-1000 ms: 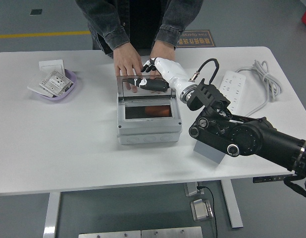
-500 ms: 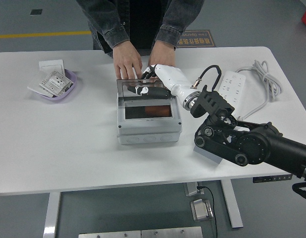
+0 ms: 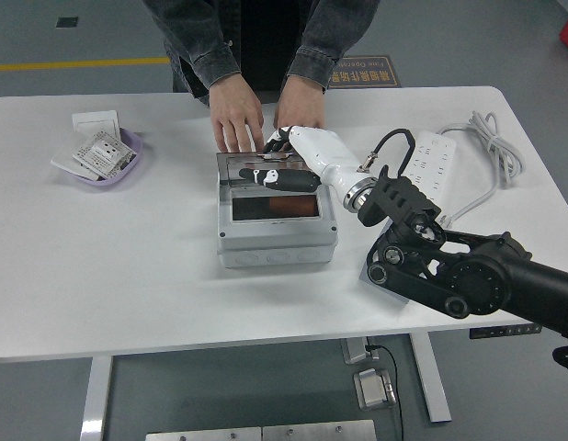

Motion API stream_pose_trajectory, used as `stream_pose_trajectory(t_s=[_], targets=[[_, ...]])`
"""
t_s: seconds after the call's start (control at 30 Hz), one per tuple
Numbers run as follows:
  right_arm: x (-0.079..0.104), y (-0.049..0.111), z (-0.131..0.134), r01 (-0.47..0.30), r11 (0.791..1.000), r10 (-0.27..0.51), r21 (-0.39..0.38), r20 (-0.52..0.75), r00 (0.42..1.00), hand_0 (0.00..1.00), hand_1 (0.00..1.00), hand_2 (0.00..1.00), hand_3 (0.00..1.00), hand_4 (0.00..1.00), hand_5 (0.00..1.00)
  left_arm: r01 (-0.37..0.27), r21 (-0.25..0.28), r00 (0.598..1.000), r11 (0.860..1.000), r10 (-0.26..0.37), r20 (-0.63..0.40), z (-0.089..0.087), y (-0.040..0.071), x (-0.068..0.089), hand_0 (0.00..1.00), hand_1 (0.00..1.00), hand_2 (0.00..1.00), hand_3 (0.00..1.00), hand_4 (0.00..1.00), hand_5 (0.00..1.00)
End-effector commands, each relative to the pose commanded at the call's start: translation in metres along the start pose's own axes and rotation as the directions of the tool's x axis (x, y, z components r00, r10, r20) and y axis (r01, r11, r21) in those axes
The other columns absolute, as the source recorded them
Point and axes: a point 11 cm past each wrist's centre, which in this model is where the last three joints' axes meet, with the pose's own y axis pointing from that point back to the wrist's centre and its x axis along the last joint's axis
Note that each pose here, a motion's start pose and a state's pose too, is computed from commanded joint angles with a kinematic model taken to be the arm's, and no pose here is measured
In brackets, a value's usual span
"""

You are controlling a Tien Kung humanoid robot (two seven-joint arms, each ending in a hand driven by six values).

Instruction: Pick up the cylinder from the cube,place it in the box,flap close box

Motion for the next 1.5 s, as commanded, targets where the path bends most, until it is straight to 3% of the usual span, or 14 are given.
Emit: stream_pose_trajectory(t_s=[0.57,0.9,1.27,1.3,1.43,1.47,1.5], targets=[[-0.007,0.021,0.006,0.019,1.0,-0.019,0.013,-0.031,0.999,0.619,0.653,0.668,0.604,0.973,0.871,-0.001,-0.001,1.0,1.0,0.001,0.017,0.0,-0.001,-0.003,0.666,0.697,0.624,0.62,0.712,0.17],[0.001,0.024,0.004,-0.002,0.999,0.003,0.033,-0.031,1.0,0.611,0.652,0.673,0.603,0.956,0.86,-0.004,-0.001,1.0,1.0,0.004,0.031,0.0,-0.001,-0.004,0.666,0.697,0.622,0.619,0.709,0.166],[-0.005,0.03,0.001,0.005,0.999,-0.003,0.046,-0.025,1.0,0.609,0.653,0.674,0.603,0.944,0.846,-0.007,0.0,0.999,1.0,0.007,0.049,-0.001,-0.001,-0.006,0.665,0.696,0.62,0.616,0.7,0.154],[-0.006,0.03,0.001,0.007,0.999,-0.006,0.047,-0.024,1.0,0.615,0.655,0.68,0.628,0.945,0.851,-0.008,0.0,0.999,1.0,0.008,0.05,-0.001,-0.001,-0.006,0.665,0.696,0.605,0.603,0.645,0.097],[-0.01,0.033,0.001,0.013,0.999,-0.012,0.05,-0.022,1.0,0.615,0.655,0.68,0.628,0.945,0.851,-0.009,-0.001,0.999,1.0,0.009,0.053,-0.001,-0.001,-0.006,0.665,0.696,0.605,0.603,0.645,0.097],[-0.01,0.034,0.001,0.014,0.999,-0.013,0.05,-0.022,1.0,0.615,0.66,0.693,0.679,0.941,0.846,-0.009,-0.001,0.999,1.0,0.009,0.053,-0.001,-0.001,-0.006,0.662,0.693,0.591,0.594,0.581,0.037],[-0.01,0.035,0.001,0.014,0.999,-0.013,0.05,-0.022,1.0,0.615,0.66,0.693,0.679,0.941,0.846,-0.009,-0.001,0.999,1.0,0.009,0.054,-0.001,-0.001,-0.006,0.662,0.693,0.591,0.594,0.581,0.037]])
